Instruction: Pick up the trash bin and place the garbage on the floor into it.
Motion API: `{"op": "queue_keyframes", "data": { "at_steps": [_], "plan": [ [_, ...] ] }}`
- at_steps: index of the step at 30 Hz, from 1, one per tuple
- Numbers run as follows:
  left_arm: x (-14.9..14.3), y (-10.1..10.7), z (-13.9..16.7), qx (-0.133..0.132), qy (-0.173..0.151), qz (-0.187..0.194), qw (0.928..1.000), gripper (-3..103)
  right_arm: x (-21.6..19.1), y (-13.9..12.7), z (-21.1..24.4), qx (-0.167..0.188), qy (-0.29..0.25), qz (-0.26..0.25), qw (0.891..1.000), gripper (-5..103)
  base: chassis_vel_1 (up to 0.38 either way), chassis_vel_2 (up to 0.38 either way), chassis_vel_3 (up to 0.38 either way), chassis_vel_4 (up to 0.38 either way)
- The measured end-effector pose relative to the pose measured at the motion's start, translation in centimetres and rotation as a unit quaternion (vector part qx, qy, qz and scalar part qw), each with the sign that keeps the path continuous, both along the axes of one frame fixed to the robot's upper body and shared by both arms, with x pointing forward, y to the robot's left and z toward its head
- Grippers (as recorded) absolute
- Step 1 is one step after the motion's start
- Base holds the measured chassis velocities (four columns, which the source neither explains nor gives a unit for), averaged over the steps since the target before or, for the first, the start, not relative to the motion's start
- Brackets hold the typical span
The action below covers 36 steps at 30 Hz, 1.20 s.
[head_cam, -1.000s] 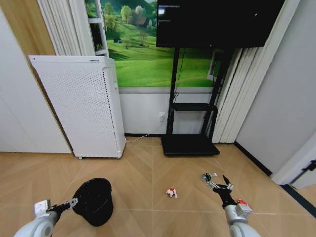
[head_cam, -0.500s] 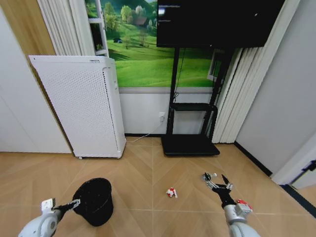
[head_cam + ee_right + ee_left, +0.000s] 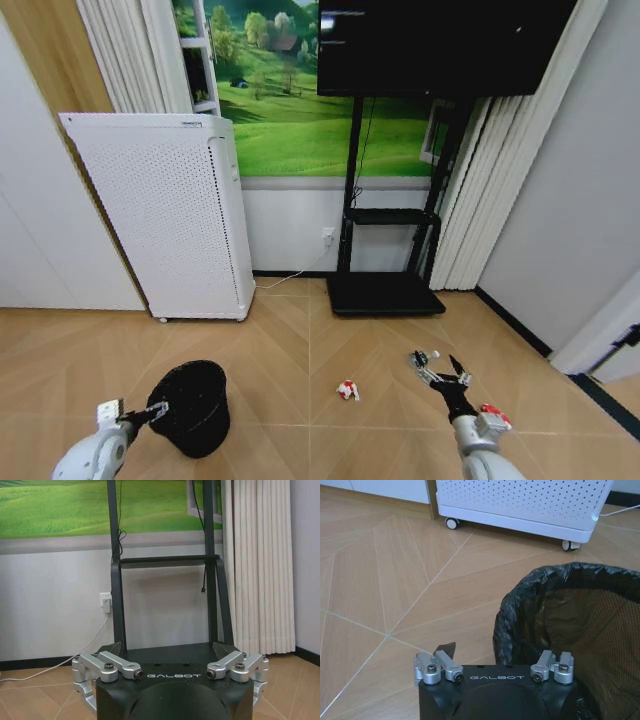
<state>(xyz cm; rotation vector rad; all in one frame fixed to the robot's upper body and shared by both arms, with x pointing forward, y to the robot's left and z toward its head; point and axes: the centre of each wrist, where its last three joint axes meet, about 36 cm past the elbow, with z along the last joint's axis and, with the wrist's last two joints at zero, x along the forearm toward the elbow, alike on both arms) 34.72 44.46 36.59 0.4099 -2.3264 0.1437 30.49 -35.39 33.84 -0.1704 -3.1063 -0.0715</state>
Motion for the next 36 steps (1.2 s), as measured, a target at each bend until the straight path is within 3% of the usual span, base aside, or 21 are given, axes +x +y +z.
{"op": "queue_keyframes", "data": {
  "at_steps": [4,5,7,9,13,15,18,19,21,27,33,36],
  "plan": [
    [-0.1,-0.8,0.8,0.002,-0.015,-0.005,0.9999,65,0.2,0.0,-0.1,0.0,0.002,0.002,1.0,100,0.0,0.0,0.0,0.0],
    [-0.1,-0.8,0.8,0.002,-0.015,-0.005,0.9999,65,0.2,0.0,-0.1,0.0,0.002,0.002,1.0,100,0.0,0.0,0.0,0.0],
    [-0.6,-1.5,1.5,0.008,-0.027,-0.01,0.9995,48,0.3,0.0,-0.2,0.001,0.004,0.004,1.0,100,0.0,0.0,0.0,0.0],
    [-0.8,-1.7,1.7,0.009,-0.03,-0.011,0.9994,43,0.4,0.1,-0.3,0.003,0.003,0.005,1.0,100,0.0,0.0,0.0,0.0],
    [-1.0,-1.7,1.7,0.005,-0.028,-0.01,0.9995,32,0.5,0.2,-0.2,0.006,0.001,0.008,1.0,100,0.0,0.0,0.0,0.0],
    [-1.1,-1.6,1.5,0.004,-0.015,0.002,0.9999,22,0.7,0.1,-0.1,0.009,-0.003,0.01,1.0,100,0.0,0.0,0.0,0.0],
    [-1.1,-1.5,1.1,0.002,-0.007,0.01,0.9999,16,0.8,-0.1,0.0,0.011,-0.005,0.011,1.0,100,0.0,0.0,0.0,0.0],
    [-1.2,-1.3,0.9,0.001,-0.004,0.014,0.9999,10,0.8,-0.3,0.1,0.012,-0.007,0.011,1.0,100,0.0,0.0,0.0,0.0],
    [-1.4,-1.2,0.4,-0.003,0.004,0.018,0.9998,19,0.7,-0.8,0.3,0.014,-0.013,0.008,1.0,100,0.0,0.0,0.0,0.0],
    [-1.2,-1.2,0.6,-0.008,0.0,0.018,0.9998,34,0.5,-1.3,0.2,0.014,-0.014,0.004,1.0,100,0.0,0.0,0.0,0.0],
    [-0.7,-1.3,1.3,-0.016,-0.015,0.01,0.9997,8,0.5,-1.2,0.0,0.016,-0.013,0.004,1.0,100,0.0,0.0,0.0,0.0],
    [-0.7,-1.3,1.4,-0.016,-0.016,0.01,0.9997,8,0.6,-1.1,0.1,0.016,-0.014,0.005,1.0,100,0.0,0.0,0.0,0.0]
  ]
}}
